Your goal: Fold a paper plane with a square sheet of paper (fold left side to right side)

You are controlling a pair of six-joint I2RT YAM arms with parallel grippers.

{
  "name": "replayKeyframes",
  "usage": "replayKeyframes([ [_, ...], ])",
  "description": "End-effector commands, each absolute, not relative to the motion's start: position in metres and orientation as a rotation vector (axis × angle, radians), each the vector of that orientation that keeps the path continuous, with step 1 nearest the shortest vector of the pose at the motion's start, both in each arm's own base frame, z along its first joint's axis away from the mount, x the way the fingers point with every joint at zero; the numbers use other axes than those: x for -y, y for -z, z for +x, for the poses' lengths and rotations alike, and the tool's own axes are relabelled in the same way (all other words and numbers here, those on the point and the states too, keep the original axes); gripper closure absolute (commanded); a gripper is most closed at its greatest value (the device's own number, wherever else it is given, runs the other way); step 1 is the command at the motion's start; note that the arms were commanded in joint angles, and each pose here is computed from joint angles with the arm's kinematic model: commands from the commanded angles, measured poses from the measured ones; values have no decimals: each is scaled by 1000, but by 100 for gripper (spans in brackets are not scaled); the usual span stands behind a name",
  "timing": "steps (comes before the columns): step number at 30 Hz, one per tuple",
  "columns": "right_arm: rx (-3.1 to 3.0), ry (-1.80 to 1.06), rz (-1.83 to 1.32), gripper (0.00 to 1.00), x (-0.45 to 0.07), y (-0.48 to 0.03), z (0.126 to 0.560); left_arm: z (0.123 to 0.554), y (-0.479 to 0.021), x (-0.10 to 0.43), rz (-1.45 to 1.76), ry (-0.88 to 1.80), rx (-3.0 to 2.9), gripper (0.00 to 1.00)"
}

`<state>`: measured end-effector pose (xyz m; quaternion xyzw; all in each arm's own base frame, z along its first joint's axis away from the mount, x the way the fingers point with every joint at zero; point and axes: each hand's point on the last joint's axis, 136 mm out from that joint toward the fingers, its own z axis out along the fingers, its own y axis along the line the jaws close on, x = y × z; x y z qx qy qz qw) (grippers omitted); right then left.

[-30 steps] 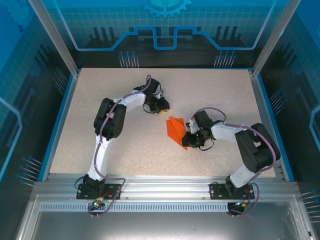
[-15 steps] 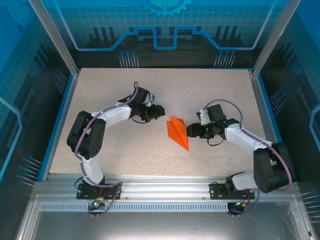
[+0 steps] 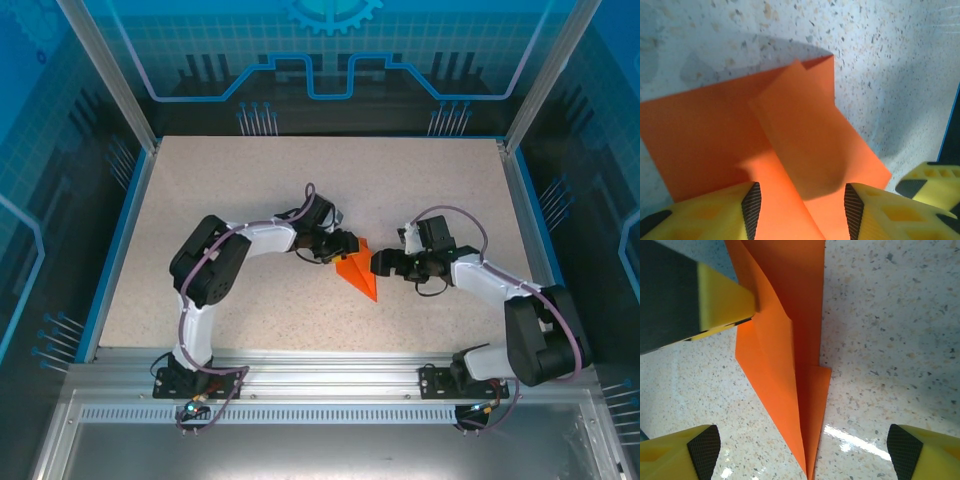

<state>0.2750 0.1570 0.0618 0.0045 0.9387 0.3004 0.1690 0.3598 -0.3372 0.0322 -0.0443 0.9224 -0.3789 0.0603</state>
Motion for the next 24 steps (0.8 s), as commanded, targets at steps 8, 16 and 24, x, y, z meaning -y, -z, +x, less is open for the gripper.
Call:
replayKeyframes([
  [8, -2564, -1022, 26, 12, -160, -81, 276, 376, -37, 357, -73, 1248, -2748, 70],
  [16, -2425, -1258, 44, 4, -162, -103, 282, 382, -75, 351, 5, 1249, -2644, 83],
  [24, -2308, -1427, 8, 0, -163, -131, 290, 387, -150, 324, 56, 1243, -2470, 87],
])
